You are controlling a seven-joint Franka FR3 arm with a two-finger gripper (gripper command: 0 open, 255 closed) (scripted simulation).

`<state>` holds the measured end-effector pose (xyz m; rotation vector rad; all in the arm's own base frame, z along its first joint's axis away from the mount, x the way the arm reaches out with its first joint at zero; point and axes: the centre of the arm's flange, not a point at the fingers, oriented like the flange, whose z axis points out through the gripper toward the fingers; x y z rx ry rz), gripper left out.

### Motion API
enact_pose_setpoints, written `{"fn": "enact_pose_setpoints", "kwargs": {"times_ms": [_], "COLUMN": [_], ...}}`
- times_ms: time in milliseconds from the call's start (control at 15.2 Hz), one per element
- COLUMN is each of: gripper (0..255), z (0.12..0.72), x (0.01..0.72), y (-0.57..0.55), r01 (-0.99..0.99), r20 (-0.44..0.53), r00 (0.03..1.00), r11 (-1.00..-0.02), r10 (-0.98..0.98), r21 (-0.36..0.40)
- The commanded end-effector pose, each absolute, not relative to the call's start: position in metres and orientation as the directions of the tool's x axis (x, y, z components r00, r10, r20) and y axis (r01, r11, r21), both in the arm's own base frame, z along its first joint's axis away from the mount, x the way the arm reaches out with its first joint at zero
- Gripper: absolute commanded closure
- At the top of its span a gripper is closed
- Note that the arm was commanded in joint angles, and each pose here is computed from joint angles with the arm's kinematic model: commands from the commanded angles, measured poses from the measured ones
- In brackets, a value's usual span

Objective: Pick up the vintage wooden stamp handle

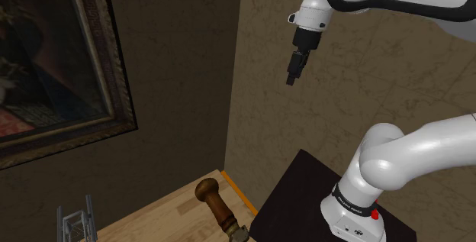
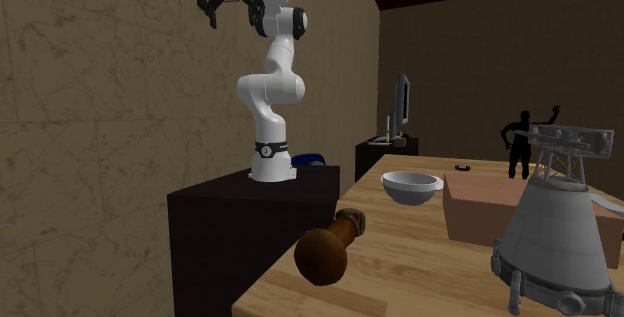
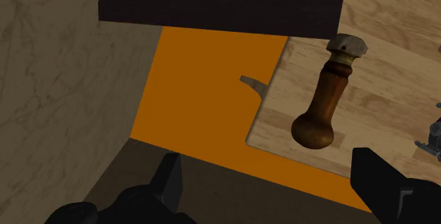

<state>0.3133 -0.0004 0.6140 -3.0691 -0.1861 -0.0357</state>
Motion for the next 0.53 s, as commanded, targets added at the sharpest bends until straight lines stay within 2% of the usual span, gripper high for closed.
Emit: {"fn": "enact_pose_setpoints", "kwargs": {"times_ms": [0, 462], "gripper": [0, 0], "z": [0.614, 0.534], "x": [0.313, 0.318], "y": [0.0, 0.046], "r01": [0.121, 0.063], "r20": [0.027, 0.024], "r00": [0.992, 0.998], "r11": [-0.99, -0.996], "r10": [0.12, 0.062], "r21": [-0.065, -0.069]}}
